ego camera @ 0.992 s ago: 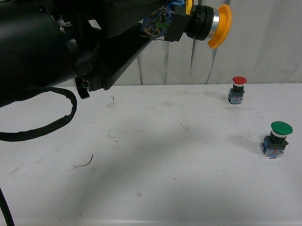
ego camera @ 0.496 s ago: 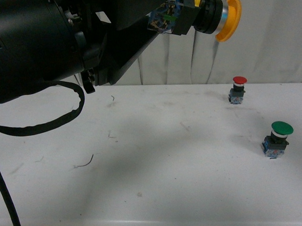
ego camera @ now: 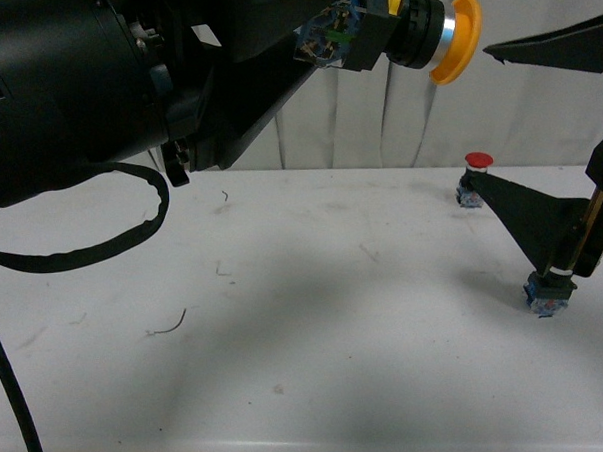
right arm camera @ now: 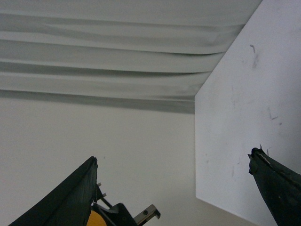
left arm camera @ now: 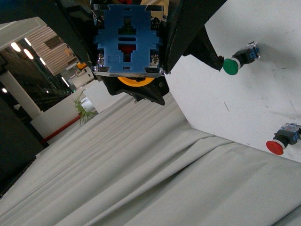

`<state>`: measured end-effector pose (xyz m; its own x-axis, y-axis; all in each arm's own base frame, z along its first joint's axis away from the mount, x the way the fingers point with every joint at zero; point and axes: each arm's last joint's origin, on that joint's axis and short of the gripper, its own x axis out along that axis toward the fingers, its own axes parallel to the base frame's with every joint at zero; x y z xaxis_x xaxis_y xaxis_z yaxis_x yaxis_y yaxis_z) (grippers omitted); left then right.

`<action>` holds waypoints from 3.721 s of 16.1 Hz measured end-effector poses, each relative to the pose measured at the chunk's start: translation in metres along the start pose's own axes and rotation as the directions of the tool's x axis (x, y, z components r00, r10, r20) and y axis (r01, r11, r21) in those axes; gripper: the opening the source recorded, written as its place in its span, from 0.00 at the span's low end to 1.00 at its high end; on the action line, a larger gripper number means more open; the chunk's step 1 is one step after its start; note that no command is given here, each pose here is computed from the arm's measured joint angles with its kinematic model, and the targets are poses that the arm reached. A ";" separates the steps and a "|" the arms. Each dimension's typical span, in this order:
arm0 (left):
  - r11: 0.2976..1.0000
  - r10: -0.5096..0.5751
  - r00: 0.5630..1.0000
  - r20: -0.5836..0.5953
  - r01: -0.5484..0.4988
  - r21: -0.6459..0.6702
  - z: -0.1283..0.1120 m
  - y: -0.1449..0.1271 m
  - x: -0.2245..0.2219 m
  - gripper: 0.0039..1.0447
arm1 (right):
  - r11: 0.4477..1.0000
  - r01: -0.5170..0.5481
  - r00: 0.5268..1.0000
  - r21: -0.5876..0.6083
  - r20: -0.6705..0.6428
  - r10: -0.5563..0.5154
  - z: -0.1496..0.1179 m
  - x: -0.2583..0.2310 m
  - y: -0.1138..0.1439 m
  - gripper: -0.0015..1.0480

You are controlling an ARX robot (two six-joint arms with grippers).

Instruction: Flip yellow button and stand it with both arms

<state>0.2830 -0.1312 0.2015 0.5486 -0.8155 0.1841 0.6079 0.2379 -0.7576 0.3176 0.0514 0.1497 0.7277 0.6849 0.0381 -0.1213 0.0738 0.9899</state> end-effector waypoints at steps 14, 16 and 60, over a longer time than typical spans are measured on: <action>1.000 0.018 1.000 -0.010 -0.018 0.002 -0.006 0.004 -0.001 0.33 | 0.987 -0.161 0.957 -0.027 -0.248 0.149 -0.039 0.023 0.050 0.94; 1.000 0.025 1.000 -0.002 -0.025 0.002 -0.005 0.005 -0.001 0.33 | 0.986 -0.158 0.959 -0.044 -0.246 0.143 -0.039 0.023 0.049 0.94; 0.406 0.570 0.643 0.511 -0.762 0.505 0.012 -0.045 -0.160 0.65 | 0.992 -0.127 0.967 -0.016 -0.225 0.120 -0.024 0.022 0.039 0.32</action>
<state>0.1746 -0.0050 0.2137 0.9929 -0.1191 0.0063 0.1189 0.9842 -0.1311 0.3122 0.0868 0.1858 0.5369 0.8343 0.1249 -0.2235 -0.0021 0.9747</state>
